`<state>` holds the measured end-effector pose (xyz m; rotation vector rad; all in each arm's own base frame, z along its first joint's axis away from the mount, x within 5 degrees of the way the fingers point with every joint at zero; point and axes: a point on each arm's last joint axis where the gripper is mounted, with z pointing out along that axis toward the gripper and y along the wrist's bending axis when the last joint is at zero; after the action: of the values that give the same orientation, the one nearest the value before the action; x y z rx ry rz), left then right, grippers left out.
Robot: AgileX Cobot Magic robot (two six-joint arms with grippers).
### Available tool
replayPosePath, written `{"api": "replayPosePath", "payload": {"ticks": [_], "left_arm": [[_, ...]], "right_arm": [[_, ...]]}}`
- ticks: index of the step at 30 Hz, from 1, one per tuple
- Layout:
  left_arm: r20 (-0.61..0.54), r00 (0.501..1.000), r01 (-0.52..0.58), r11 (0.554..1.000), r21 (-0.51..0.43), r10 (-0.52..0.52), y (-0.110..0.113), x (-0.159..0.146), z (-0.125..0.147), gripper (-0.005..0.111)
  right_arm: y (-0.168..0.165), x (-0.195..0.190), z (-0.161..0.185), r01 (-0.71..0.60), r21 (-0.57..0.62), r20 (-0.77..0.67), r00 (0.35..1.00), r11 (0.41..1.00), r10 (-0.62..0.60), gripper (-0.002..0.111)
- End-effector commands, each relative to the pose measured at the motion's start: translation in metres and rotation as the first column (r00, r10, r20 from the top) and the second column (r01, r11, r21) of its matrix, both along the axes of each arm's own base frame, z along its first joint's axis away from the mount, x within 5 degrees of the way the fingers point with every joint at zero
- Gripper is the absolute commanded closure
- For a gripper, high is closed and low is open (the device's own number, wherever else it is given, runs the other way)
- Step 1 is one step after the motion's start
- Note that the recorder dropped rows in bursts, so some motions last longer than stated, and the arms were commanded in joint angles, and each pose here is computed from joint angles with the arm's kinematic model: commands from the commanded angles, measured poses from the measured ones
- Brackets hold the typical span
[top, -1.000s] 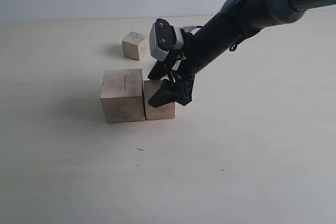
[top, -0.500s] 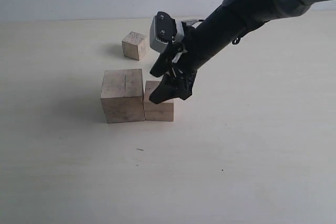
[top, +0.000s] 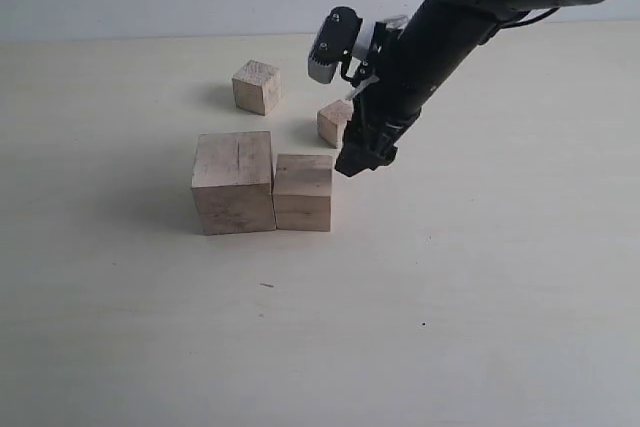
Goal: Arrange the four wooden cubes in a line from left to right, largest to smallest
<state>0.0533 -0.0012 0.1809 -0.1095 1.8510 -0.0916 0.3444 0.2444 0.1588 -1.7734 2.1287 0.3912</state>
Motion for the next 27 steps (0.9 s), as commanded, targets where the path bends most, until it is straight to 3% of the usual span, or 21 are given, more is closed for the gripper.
{"api": "replayPosePath", "payload": {"ticks": [1, 7, 19, 24, 27], "left_arm": [[0.013, 1.000, 0.008, 1.000, 0.005, -0.008, 0.000, 0.000, 0.000, 0.107], [0.013, 1.000, 0.008, 1.000, 0.005, -0.008, 0.000, 0.000, 0.000, 0.107], [0.013, 1.000, 0.008, 1.000, 0.005, -0.008, 0.000, 0.000, 0.000, 0.107], [0.013, 1.000, 0.008, 1.000, 0.005, -0.008, 0.000, 0.000, 0.000, 0.107], [0.013, 1.000, 0.008, 1.000, 0.005, -0.008, 0.000, 0.000, 0.000, 0.107]], "right_arm": [[-0.001, 0.007, -0.021, 0.065, -0.030, -0.006, 0.998, 0.997, -0.065, 0.036], [0.001, 0.007, -0.041, 0.093, -0.026, -0.056, 0.994, 0.995, -0.094, 0.036], [0.007, 0.006, -0.040, 0.150, 0.038, -0.114, 0.983, 0.988, -0.145, 0.036], [0.001, 0.006, -0.026, 0.121, -0.007, -0.059, 0.991, 0.993, -0.121, 0.036], [-0.004, 0.006, -0.001, 0.129, -0.015, 0.018, 0.992, 0.992, -0.128, 0.036]]}}
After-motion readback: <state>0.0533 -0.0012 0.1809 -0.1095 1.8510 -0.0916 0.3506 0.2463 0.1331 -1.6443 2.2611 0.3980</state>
